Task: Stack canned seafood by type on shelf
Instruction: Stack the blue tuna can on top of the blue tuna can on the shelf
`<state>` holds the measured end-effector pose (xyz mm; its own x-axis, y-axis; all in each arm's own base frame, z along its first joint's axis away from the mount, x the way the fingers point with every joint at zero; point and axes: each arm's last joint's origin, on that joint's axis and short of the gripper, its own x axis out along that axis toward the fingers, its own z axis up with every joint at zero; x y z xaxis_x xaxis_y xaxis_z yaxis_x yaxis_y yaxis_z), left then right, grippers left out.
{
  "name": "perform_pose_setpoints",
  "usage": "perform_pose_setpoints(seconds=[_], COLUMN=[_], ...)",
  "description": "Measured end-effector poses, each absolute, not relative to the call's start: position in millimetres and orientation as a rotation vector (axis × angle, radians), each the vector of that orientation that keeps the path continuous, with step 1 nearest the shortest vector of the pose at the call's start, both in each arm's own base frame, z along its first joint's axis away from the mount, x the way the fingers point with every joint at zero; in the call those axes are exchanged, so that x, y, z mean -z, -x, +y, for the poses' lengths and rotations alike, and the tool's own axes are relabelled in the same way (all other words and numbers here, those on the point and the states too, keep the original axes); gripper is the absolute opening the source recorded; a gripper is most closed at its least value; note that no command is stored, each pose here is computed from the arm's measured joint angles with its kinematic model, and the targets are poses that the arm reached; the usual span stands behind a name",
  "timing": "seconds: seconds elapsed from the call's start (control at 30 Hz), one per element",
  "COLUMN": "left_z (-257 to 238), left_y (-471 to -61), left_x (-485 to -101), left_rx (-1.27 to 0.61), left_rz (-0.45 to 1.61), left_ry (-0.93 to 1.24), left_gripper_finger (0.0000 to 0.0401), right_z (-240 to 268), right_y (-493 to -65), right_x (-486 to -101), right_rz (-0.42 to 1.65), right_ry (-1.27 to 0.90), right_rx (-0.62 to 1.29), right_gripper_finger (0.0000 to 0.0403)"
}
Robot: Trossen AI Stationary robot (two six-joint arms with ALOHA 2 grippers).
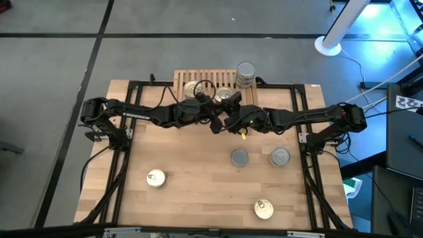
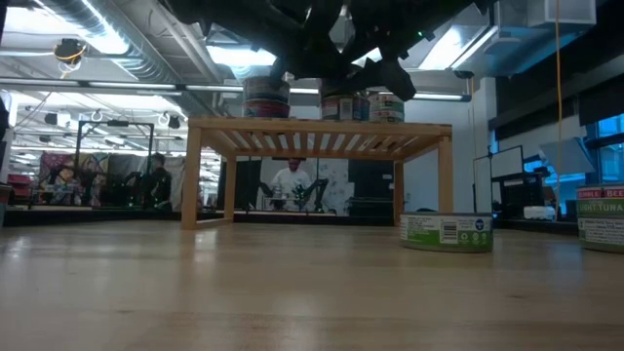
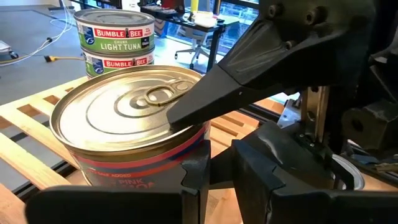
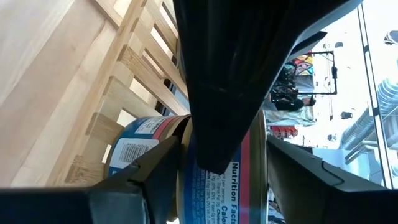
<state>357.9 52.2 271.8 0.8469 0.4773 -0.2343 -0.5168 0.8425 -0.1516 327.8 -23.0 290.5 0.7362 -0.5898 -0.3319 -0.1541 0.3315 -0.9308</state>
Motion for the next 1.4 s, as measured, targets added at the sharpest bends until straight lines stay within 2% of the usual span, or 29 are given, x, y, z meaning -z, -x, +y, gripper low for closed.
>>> perform_pose_setpoints(seconds=[0.57, 0.83, 1.2, 1.4], left_z=[54.6, 47.5, 4.0, -36.5], left_y=[-357.5, -358.6, -349.6, -319.7], left_x=[-271.7, -271.7, -285.9, -297.3], left_rx=[-0.536, -0.517, -0.396, -0.292], left_rz=[0.191, 0.191, 0.206, 0.351], left_ry=[0.214, 0.22, 0.21, 0.194], left_gripper_finger=[0.006, 0.006, 0.006, 0.006], right_z=[-22.7, 0.3, 39.5, 63.6], right_y=[-327.5, -327.7, -322.2, -318.6], right_x=[-290.4, -290.9, -292.5, -291.6], right_rz=[0.724, 0.7, 0.706, 0.625], right_ry=[1.195, 1.221, 1.266, 1.185], right_rx=[0.332, 0.312, 0.381, 0.315], right_gripper_finger=[0.023, 0.023, 0.023, 0.023])
